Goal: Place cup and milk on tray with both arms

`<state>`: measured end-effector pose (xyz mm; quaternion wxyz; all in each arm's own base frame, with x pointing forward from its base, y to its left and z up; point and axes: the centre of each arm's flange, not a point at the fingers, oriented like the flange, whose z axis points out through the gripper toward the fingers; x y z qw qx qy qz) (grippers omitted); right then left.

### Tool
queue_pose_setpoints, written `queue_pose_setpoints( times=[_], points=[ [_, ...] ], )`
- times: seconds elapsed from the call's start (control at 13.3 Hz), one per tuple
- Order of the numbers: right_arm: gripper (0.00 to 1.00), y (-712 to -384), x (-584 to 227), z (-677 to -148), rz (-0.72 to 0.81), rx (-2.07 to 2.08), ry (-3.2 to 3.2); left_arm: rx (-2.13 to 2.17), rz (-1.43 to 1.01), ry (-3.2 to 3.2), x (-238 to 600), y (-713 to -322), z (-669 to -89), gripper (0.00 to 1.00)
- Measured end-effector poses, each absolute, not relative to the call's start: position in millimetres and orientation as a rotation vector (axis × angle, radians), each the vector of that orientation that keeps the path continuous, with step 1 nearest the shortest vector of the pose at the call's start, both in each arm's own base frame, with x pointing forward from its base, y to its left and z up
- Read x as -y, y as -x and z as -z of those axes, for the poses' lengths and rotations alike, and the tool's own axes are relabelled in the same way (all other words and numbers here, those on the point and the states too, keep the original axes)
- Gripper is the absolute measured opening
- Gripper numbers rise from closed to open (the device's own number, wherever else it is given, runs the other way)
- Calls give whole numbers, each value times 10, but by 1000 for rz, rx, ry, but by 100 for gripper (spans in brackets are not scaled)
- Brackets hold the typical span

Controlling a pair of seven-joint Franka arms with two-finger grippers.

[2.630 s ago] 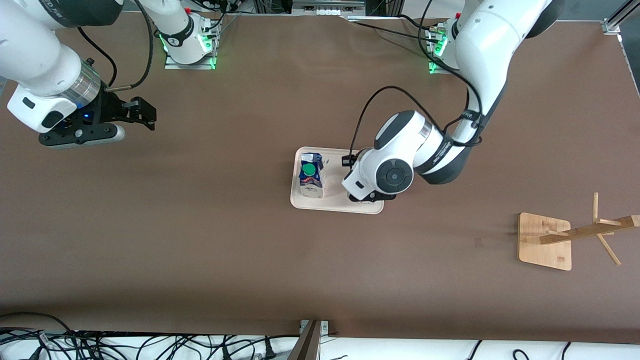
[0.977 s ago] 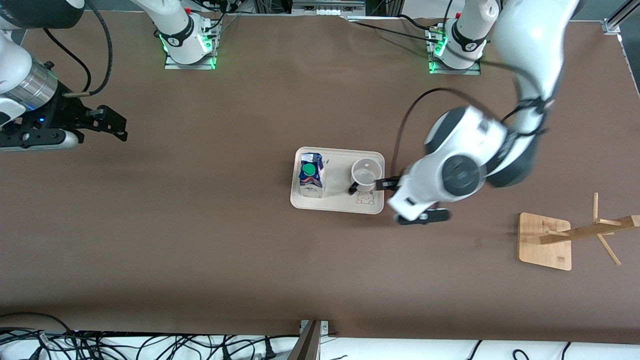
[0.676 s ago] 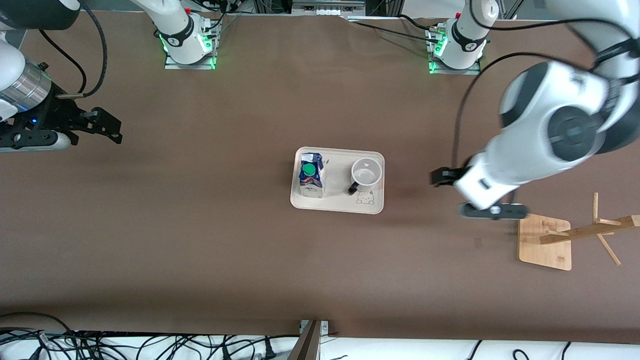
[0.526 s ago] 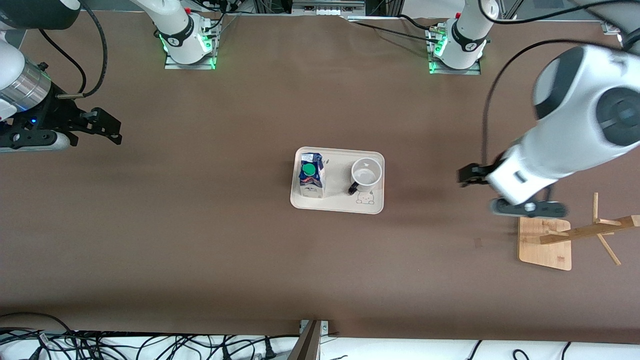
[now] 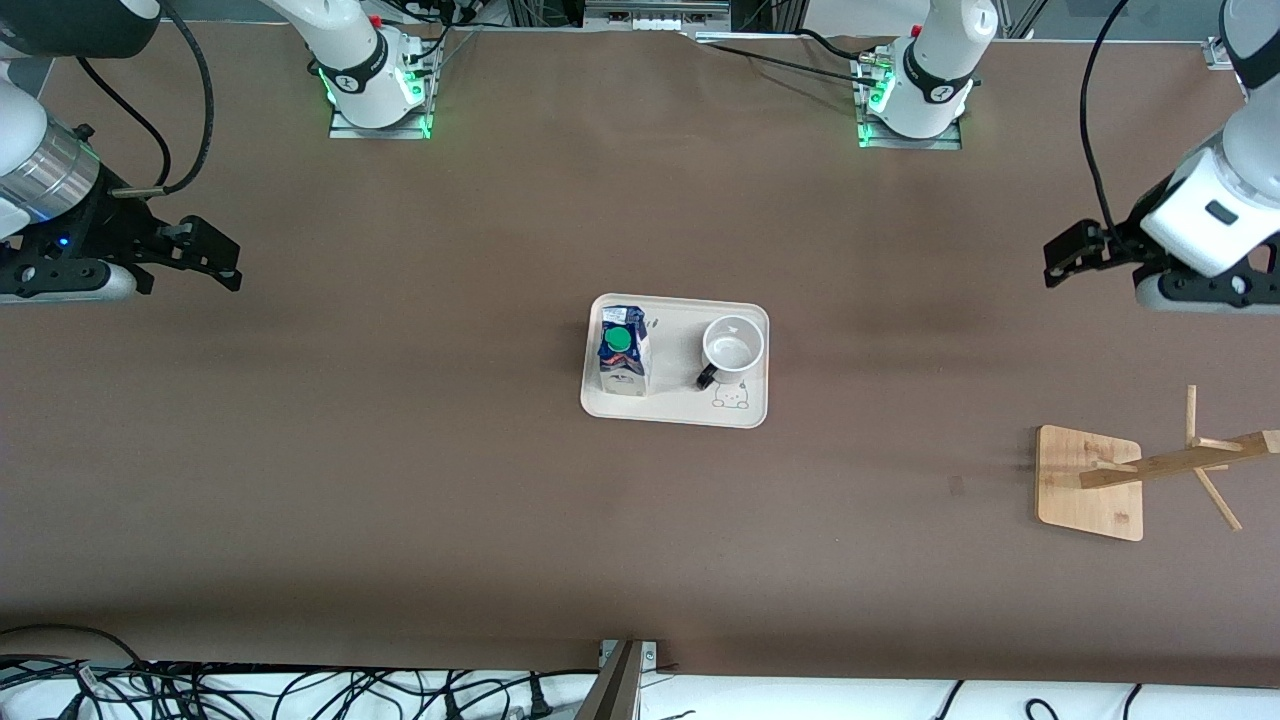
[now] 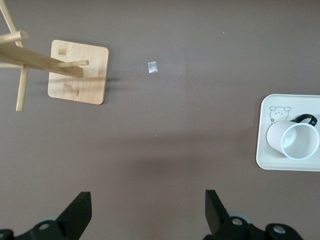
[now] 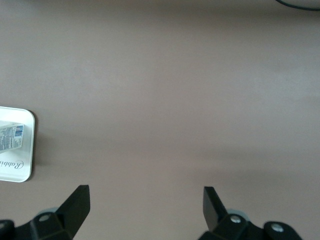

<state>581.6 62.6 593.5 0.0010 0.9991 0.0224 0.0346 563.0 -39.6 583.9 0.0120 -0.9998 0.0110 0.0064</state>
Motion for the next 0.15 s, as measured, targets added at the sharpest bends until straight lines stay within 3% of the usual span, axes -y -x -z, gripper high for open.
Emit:
queue_pose_setpoints(
  times=[0.15],
  points=[
    [100,-5817,-622,-5935,-109,-69,-3137,-59,-15,3116,486,-5580,-5820,100]
  ],
)
